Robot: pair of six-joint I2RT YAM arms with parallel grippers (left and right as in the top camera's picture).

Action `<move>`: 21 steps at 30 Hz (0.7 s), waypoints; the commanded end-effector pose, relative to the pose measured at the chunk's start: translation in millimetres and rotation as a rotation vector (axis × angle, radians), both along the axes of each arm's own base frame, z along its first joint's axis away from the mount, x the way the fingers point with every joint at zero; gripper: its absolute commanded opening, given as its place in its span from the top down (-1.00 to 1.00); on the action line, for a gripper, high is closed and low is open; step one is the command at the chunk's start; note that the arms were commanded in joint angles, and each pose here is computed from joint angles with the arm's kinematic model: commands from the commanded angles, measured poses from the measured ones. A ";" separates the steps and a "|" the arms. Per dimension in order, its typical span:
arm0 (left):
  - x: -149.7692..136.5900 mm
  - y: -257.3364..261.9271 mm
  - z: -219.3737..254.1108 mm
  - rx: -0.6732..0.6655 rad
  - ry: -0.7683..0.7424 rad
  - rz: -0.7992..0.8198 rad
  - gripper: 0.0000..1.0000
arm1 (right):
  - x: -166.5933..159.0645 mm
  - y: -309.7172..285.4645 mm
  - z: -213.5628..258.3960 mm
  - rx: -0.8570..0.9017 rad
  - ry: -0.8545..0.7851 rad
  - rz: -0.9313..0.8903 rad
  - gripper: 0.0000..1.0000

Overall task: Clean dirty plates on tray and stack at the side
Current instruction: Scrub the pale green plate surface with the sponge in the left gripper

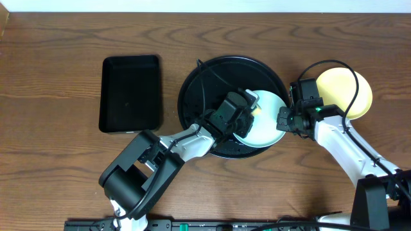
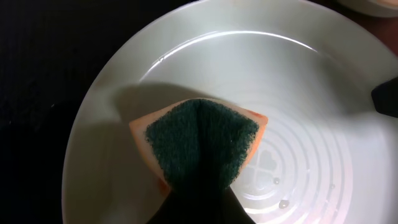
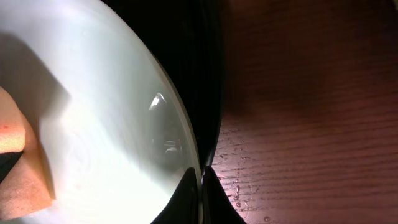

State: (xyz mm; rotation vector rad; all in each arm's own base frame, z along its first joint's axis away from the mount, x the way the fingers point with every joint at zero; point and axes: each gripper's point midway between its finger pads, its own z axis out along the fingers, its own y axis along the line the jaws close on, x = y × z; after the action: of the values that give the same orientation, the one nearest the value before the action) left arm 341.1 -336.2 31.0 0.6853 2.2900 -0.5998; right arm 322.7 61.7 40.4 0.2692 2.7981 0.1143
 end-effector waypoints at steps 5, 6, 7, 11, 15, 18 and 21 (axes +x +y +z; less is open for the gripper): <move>6.9 2.5 -10.3 0.016 -0.011 0.032 0.84 | -3.2 -1.3 -4.7 0.011 0.018 -0.013 0.98; 7.3 2.1 -9.7 0.015 -0.015 0.030 0.83 | -3.1 -1.3 -4.7 0.011 0.017 -0.013 0.97; 7.4 2.2 -9.7 0.015 -0.015 0.030 0.84 | -3.1 -1.3 -4.7 0.011 0.017 -0.013 0.98; 7.5 2.3 -9.7 0.021 -0.022 0.023 0.84 | -3.1 -1.3 -4.7 0.011 0.017 -0.013 0.97; 13.1 6.1 -8.5 0.035 -0.045 0.052 0.84 | -3.1 -1.3 -4.7 0.011 0.017 -0.013 0.97; 14.9 5.5 -6.7 0.030 -0.055 0.056 0.84 | -3.1 -1.3 -4.7 0.011 0.017 -0.013 0.98; 15.3 5.2 -6.1 0.028 -0.057 0.056 0.84 | -3.1 -1.3 -4.7 0.011 0.017 -0.013 0.98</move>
State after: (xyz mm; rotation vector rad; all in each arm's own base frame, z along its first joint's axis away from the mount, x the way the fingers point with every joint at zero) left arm 352.5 -335.8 35.0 0.6511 2.2473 -0.5644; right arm 322.8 61.1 40.4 0.2719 2.7977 0.1139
